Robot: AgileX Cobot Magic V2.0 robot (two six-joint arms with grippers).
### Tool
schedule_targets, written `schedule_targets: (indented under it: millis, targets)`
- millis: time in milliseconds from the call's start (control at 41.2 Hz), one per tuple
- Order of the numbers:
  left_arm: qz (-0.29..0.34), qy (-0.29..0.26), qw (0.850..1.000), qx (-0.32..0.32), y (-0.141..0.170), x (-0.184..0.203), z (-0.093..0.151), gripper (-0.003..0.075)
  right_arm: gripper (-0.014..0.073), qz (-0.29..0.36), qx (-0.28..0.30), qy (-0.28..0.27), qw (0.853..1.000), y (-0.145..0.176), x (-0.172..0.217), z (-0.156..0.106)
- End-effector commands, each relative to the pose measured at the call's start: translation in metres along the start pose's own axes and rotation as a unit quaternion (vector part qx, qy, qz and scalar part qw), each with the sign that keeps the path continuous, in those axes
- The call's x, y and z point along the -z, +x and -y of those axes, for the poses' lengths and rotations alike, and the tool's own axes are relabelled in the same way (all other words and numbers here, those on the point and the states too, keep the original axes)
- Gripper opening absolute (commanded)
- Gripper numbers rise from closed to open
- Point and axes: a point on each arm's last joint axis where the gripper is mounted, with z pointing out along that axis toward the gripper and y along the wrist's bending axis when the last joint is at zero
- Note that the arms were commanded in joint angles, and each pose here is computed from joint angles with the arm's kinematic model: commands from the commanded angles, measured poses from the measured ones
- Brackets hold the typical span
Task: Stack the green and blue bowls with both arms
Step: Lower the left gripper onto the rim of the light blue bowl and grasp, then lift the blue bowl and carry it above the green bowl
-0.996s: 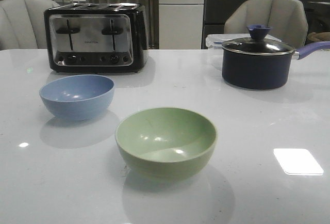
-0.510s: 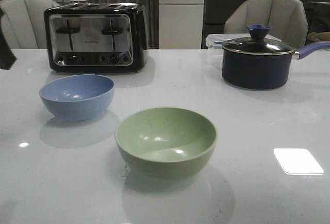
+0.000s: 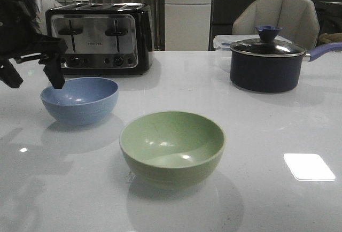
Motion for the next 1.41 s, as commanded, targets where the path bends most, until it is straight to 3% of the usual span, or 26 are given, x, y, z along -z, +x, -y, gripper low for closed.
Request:
schedule_targets:
  millis: [0, 146, 389, 607, 850, 1069, 1214, 1384]
  targets:
    - [0.055, 0.011, 0.998, 0.012, -0.022, 0.014, 0.004, 0.0600, 0.0425, 0.044, 0.004, 0.009, 0.999, -0.012, 0.006, 0.001]
    - [0.047, 0.010, 0.999, 0.014, -0.024, -0.002, 0.003, 0.0529, 0.0425, 0.044, 0.004, 0.009, 0.999, -0.012, 0.006, 0.001]
    - [0.043, 0.010, 0.999, 0.014, -0.023, -0.006, 0.003, 0.0277, 0.0425, 0.044, 0.004, 0.009, 0.999, -0.012, 0.006, 0.001]
    - [0.028, 0.012, 0.999, 0.012, -0.020, -0.005, 0.003, 0.0098, 0.0425, 0.044, 0.004, 0.009, 0.999, -0.012, 0.006, 0.001]
    - [0.048, 0.023, 0.999, -0.007, -0.023, 0.040, 0.008, 0.0093, 0.0425, 0.044, 0.004, 0.009, 0.999, -0.012, 0.006, 0.001]
    - [0.101, 0.093, 0.989, -0.046, -0.020, 0.112, 0.027, 0.0093, 0.0425, 0.044, 0.004, 0.009, 0.999, -0.012, 0.006, 0.001]
    - [0.127, 0.119, 0.981, -0.085, -0.011, 0.151, 0.050, 0.0093, 0.0425, 0.044, 0.004, 0.009, 0.999, -0.012, 0.006, 0.001]
    - [0.124, 0.148, 0.970, -0.147, 0.002, 0.167, 0.088, 0.0093, 0.0425, 0.044, 0.004, 0.009, 0.999, -0.012, 0.006, 0.001]
